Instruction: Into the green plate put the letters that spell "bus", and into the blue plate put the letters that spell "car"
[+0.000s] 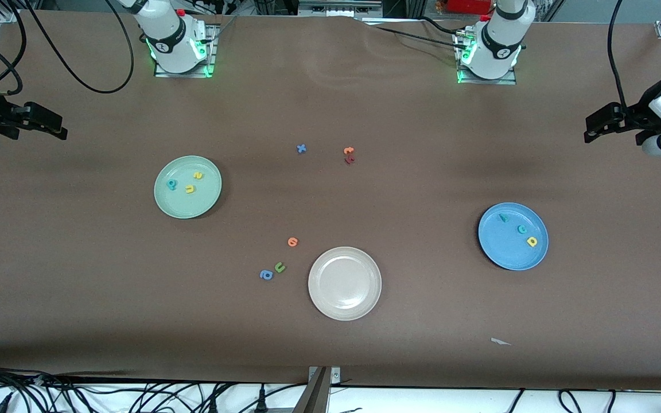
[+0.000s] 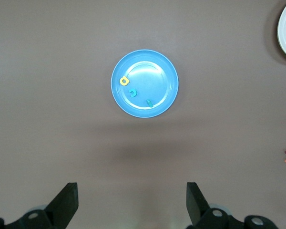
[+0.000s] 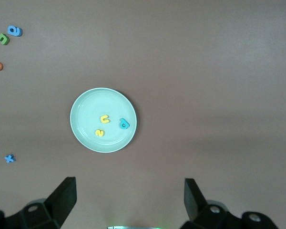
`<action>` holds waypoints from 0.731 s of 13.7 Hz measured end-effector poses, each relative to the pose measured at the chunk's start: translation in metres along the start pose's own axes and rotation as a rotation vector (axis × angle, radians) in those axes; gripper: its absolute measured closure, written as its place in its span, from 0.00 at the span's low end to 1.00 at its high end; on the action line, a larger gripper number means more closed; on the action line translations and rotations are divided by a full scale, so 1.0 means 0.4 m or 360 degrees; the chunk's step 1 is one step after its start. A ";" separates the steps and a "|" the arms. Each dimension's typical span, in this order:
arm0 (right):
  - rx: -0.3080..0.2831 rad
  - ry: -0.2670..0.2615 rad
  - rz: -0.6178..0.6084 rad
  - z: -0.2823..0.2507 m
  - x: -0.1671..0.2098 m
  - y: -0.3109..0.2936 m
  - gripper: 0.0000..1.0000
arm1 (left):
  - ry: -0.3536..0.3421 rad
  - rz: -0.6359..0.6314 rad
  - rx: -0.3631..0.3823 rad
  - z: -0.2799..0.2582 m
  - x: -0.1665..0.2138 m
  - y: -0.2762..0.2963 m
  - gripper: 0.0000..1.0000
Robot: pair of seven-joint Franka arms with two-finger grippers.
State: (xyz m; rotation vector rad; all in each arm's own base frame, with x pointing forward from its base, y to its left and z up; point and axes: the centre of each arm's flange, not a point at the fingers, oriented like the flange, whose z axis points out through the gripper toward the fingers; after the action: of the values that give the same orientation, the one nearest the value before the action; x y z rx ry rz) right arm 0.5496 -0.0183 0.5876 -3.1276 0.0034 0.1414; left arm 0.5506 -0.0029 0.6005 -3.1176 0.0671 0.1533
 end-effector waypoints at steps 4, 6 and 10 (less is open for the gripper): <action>-0.0020 0.0000 0.0000 0.000 0.000 0.003 0.00 | -0.0014 0.0048 -0.0003 0.014 0.007 -0.021 0.00; -0.0025 0.0000 0.0000 0.000 0.000 0.004 0.00 | -0.0014 0.0053 -0.0006 0.014 0.005 -0.041 0.00; -0.0026 0.0000 0.0000 0.000 0.000 0.004 0.00 | -0.0014 0.0058 -0.0008 0.014 0.005 -0.049 0.00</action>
State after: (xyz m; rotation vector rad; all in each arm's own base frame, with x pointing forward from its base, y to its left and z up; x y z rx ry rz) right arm 0.5496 -0.0200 0.5875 -3.1438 0.0023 0.1424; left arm 0.5528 0.0169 0.5950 -3.1216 0.1241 0.1677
